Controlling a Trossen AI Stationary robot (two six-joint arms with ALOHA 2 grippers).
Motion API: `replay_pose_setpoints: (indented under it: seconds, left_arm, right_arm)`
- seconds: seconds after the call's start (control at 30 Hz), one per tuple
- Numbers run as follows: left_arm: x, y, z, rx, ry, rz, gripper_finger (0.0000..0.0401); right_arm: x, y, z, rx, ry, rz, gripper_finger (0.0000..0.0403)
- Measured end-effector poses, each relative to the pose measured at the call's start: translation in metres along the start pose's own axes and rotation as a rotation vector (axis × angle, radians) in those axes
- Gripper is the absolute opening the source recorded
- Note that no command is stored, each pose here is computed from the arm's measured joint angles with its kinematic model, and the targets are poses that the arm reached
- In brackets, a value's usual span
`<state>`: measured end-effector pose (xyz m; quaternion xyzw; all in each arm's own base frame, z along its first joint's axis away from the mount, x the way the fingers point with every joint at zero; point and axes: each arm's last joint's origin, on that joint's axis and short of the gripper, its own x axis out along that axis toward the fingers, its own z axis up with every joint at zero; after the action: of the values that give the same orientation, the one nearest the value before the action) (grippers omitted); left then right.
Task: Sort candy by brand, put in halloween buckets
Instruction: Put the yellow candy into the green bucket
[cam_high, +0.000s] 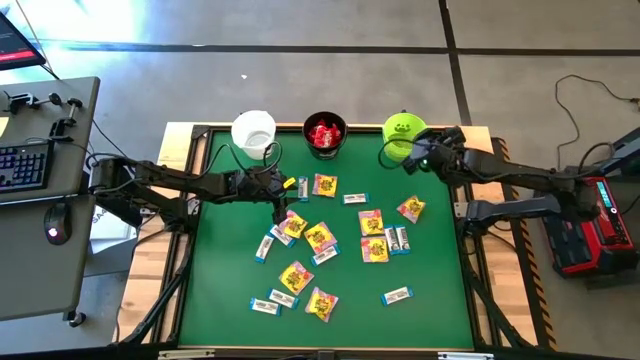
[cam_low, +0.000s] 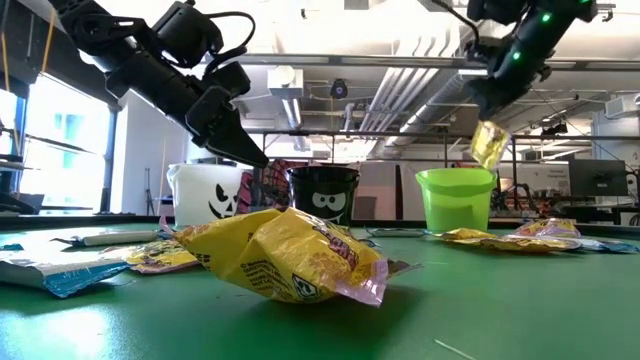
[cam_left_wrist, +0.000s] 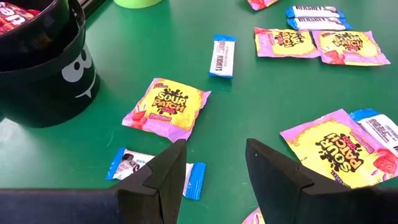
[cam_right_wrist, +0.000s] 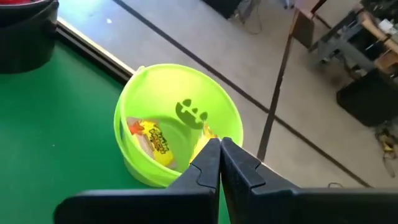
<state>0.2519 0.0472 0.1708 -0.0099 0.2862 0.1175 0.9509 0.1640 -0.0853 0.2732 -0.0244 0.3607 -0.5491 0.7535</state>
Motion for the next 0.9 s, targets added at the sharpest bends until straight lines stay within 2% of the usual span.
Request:
replay_pose_setpoints:
  seconds: [0.27,0.43,0.6,0.9]
  left_arm:
    - [0.0,0.0,0.0,0.004,0.0,0.004,0.0156]
    - [0.0,0.0,0.0,0.009,0.0,0.004,0.0156]
    - [0.0,0.0,0.0,0.009,0.0,0.004,0.0156]
    - [0.0,0.0,0.0,0.019,0.001,0.008,0.0156]
  right_arm:
    - [0.031,-0.013,0.004,0.042,-0.056,0.001,0.0]
    - [0.039,-0.024,0.015,0.065,-0.13,-0.01,0.0]
    - [0.044,-0.03,0.016,0.094,-0.137,0.043,0.0]
    - [0.081,-0.018,0.017,0.08,-0.08,0.079,0.0]
